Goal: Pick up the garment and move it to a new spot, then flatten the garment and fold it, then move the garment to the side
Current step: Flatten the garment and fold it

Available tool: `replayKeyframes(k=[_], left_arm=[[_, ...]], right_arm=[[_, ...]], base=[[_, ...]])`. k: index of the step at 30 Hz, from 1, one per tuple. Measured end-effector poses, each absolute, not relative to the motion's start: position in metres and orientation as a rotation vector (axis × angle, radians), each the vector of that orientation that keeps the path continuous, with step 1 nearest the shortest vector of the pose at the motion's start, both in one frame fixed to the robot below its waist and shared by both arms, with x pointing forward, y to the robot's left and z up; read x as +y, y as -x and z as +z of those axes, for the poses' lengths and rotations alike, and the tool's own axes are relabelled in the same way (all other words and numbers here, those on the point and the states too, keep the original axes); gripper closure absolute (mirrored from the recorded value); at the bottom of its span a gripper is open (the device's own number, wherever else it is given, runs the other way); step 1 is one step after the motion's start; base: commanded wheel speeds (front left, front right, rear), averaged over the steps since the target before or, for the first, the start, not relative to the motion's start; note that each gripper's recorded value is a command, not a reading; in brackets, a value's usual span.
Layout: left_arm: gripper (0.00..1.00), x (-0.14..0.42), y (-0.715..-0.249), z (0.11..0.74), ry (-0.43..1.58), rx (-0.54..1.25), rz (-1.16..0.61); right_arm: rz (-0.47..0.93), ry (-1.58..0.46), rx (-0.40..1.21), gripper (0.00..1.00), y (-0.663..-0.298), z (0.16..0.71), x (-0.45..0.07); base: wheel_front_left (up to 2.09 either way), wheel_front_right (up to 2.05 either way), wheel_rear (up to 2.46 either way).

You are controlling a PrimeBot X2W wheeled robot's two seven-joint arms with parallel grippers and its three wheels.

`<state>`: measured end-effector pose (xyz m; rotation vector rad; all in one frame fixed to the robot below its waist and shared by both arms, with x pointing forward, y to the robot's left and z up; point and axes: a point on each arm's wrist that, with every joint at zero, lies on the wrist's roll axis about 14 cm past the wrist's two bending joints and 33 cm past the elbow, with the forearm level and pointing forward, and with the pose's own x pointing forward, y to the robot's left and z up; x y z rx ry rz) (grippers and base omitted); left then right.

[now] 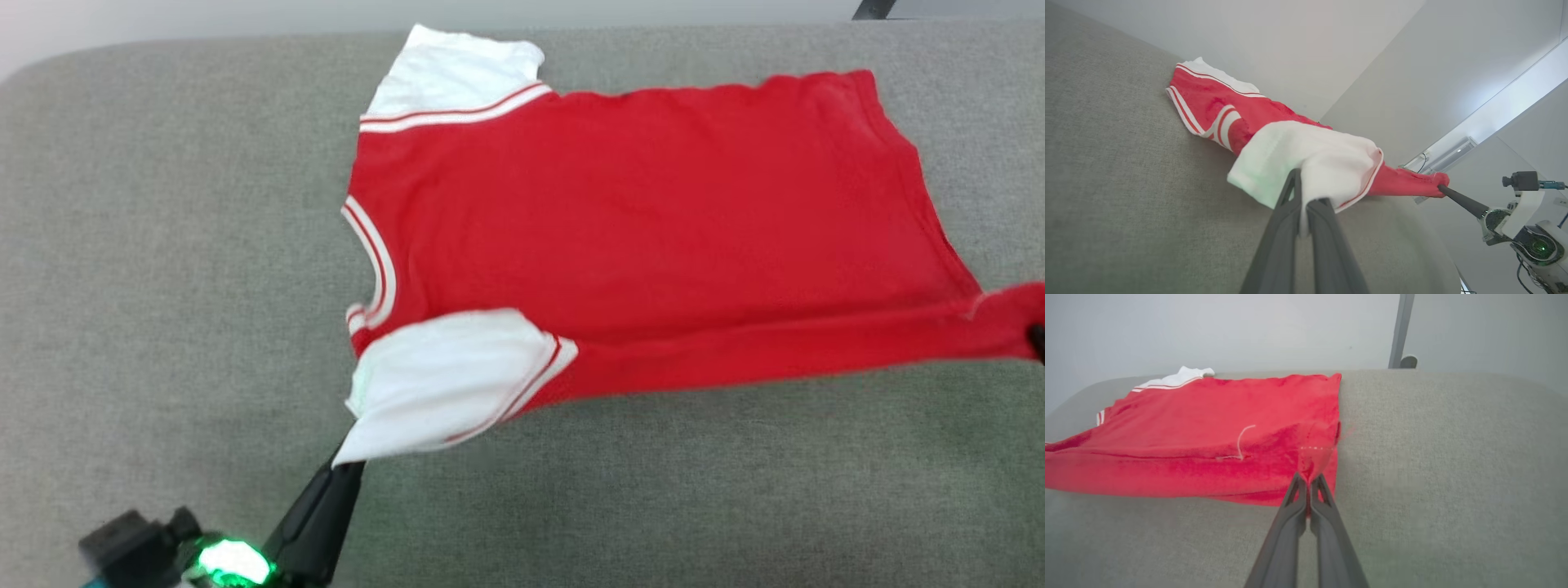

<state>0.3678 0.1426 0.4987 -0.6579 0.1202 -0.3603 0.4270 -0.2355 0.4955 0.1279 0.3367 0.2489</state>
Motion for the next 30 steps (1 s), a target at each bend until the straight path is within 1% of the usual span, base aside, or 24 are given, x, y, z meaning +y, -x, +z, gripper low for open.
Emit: replayKeyframes(k=[4, 9, 15, 19, 22, 25, 30], left_arm=[[1.0, 0.14, -0.363, 0.503, 0.65, 0.132, -0.373], [1.0, 0.138, -0.373, 0.507, 0.623, 0.127, -0.4], [1.0, 0.141, -0.409, 0.517, 0.617, 0.057, -0.402], [1.0, 0.141, -0.432, 0.514, 0.606, 0.041, -0.403], [1.0, 0.145, -0.449, 0.505, 0.6, 0.048, -0.385], [1.0, 0.149, -0.463, 0.494, 0.603, 0.061, -0.36], [1.0, 0.158, -0.477, 0.46, 0.589, 0.133, -0.303]], right_arm=[[0.231, -0.131, 0.352, 1.0, -0.413, 0.499, -0.234], [0.239, -0.134, 0.38, 1.0, -0.415, 0.496, -0.227], [0.26, -0.129, 0.383, 1.0, -0.447, 0.491, -0.219], [0.265, -0.11, 0.417, 1.0, -0.468, 0.479, -0.218], [0.263, -0.039, 0.445, 1.0, -0.48, 0.467, -0.221], [0.271, -0.055, 0.46, 1.0, -0.489, 0.455, -0.215], [0.268, -0.06, 0.504, 1.0, -0.496, 0.429, -0.215]], base=[[0.0, 0.0, 0.0], [0.0, 0.0, 0.0], [0.0, 0.0, 0.0], [0.0, 0.0, 0.0], [0.0, 0.0, 0.0], [0.0, 0.0, 0.0], [0.0, 0.0, 0.0]])
